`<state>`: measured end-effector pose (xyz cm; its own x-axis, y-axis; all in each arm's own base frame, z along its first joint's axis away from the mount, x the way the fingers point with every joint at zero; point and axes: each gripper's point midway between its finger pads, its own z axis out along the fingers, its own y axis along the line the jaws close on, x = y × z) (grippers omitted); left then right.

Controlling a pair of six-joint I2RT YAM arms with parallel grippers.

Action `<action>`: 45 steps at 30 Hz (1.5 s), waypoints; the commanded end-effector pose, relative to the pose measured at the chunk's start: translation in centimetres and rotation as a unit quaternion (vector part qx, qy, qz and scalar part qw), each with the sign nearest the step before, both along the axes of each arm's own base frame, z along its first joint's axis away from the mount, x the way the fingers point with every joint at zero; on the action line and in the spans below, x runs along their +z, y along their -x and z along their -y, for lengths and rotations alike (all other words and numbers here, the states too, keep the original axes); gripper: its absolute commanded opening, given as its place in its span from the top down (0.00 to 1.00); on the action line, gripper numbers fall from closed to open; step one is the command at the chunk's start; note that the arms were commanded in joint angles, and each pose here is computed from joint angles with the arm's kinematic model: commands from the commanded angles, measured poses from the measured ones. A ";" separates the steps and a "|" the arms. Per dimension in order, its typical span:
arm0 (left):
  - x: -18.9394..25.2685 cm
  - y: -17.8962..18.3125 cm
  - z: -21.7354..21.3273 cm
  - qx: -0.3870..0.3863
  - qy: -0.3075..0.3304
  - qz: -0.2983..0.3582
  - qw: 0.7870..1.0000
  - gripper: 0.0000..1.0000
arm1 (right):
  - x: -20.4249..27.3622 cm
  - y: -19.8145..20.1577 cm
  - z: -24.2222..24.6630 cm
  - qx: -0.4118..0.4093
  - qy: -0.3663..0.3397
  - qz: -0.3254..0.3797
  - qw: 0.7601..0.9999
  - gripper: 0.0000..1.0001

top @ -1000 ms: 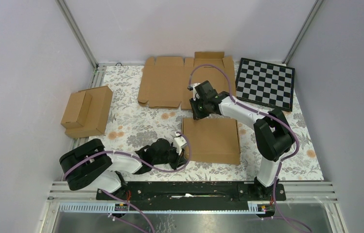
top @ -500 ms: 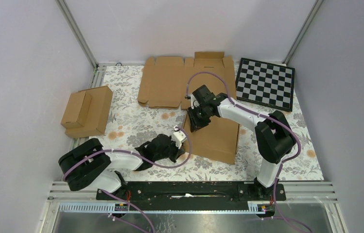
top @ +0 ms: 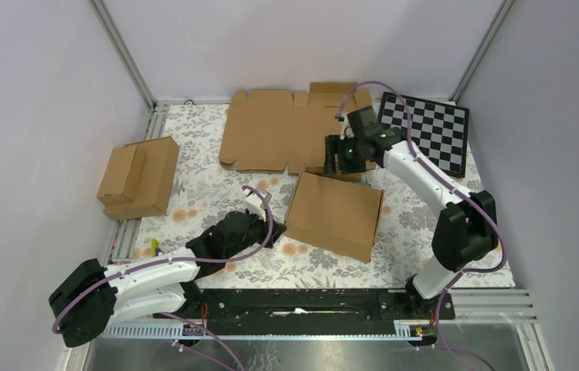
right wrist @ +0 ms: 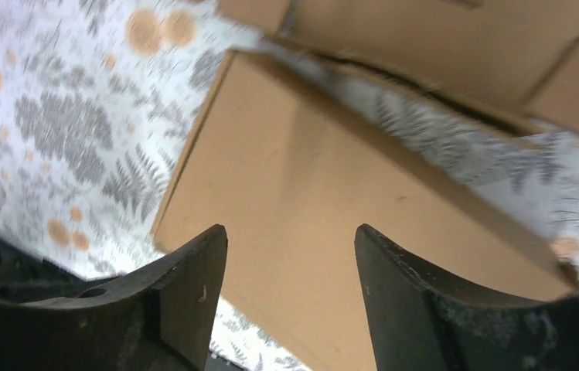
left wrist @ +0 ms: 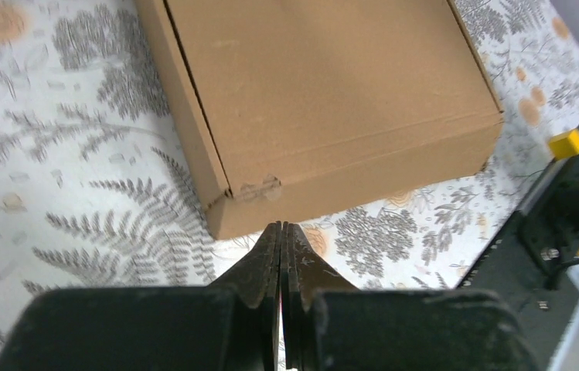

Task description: Fold the paper box

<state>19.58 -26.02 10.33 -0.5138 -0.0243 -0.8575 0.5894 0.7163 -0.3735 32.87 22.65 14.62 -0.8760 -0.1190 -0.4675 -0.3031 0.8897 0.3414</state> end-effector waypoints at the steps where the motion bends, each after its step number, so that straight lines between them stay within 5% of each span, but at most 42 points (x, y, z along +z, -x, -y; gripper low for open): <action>1: -1.1 1.5 -0.2 0.049 0.060 -0.115 0.990 1.00 | -1.0 -3.3 4.4 -0.067 0.017 0.013 0.998 0.33; 6: -2.0 2.9 1.6 0.035 0.067 -0.172 0.982 1.00 | -3.9 -4.2 6.5 -0.078 0.067 0.000 0.995 0.48; 14: -3.2 3.1 4.3 0.016 0.101 -0.194 0.976 1.00 | -8.4 -4.2 9.3 -0.089 0.154 -0.024 0.984 0.96; 23: -5.2 -1.2 4.3 0.040 0.114 -0.206 0.971 1.00 | -11.7 -1.8 9.0 -0.059 0.194 -0.065 0.977 1.00; 35: -6.6 -7.3 0.4 0.085 0.068 -0.186 0.977 1.00 | -11.0 10.2 3.1 0.026 0.067 -0.141 0.987 1.00; 45: -6.5 -7.7 -0.7 0.095 0.044 -0.189 0.976 1.00 | -11.6 9.6 4.8 -0.001 0.116 -0.111 0.987 1.00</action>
<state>27.30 -25.23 2.01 -0.7866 -0.2480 -0.5654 0.2026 0.7614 -0.6158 21.73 16.38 2.22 -0.9659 -0.2132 -0.1470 -0.2368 0.9569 0.1679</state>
